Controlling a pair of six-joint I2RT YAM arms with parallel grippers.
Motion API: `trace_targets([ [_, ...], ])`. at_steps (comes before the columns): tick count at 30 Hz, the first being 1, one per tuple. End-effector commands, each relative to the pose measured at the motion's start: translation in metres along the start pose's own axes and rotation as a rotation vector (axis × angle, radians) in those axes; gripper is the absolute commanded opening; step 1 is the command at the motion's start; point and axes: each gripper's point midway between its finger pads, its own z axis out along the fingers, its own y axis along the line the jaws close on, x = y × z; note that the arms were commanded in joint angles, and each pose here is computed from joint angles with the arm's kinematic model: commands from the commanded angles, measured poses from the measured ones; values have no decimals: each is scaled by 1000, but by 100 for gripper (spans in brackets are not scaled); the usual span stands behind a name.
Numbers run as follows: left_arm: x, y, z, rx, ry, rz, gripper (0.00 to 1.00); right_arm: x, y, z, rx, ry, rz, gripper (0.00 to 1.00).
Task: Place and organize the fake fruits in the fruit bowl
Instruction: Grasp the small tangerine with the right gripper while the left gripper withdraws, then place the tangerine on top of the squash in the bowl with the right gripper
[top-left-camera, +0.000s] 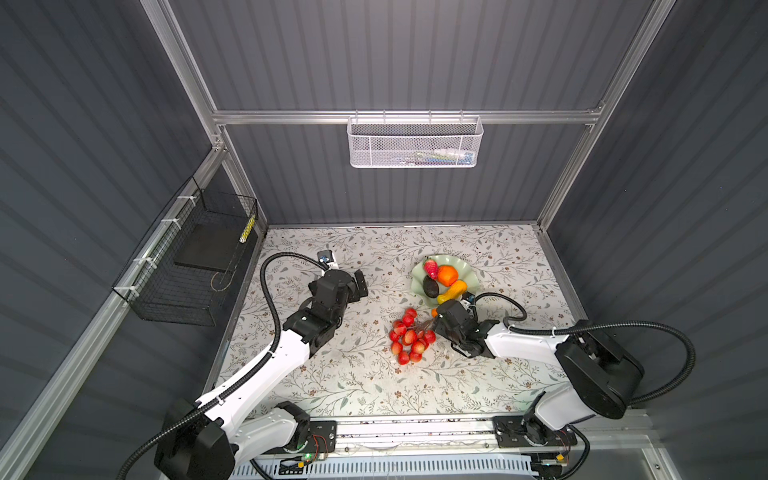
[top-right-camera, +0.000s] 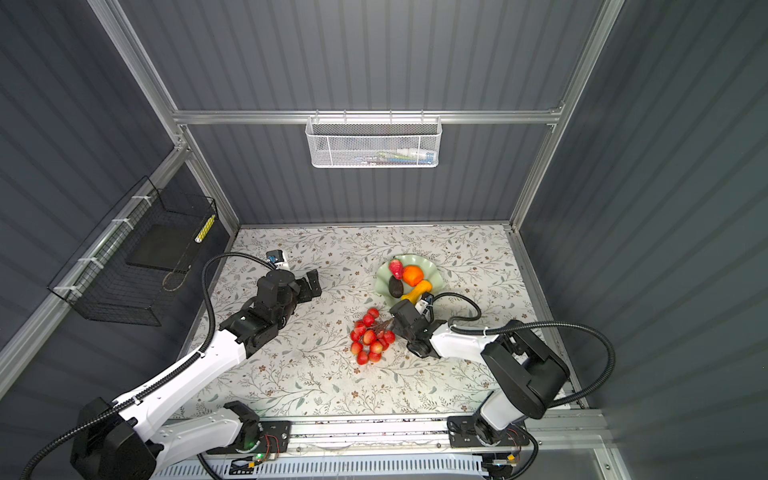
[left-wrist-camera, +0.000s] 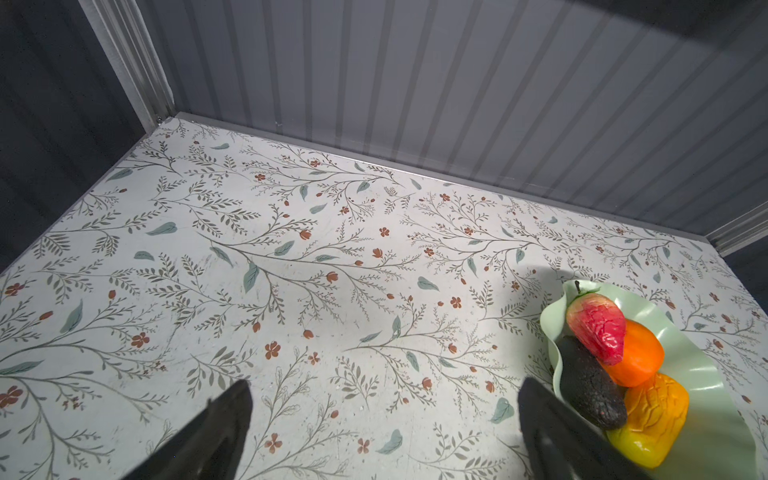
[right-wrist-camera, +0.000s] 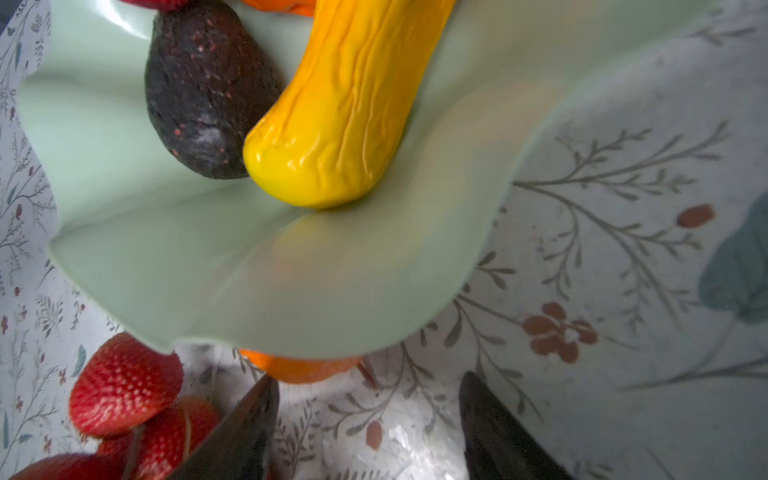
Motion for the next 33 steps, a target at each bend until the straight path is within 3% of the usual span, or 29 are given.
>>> trace_targets([
  [1, -2, 7, -4, -19, -10, -13, 100, -6, 6, 2, 11, -44, 2, 68],
  [13, 2, 7, -3, -14, 7, -7, 100, -14, 7, 3, 66, -94, -60, 82],
  [24, 8, 10, -3, -24, 24, 0, 100, -19, 7, 15, 105, -119, -101, 69],
  [33, 6, 11, -7, -22, 23, -5, 100, -19, 13, 16, 87, -112, -118, 45],
])
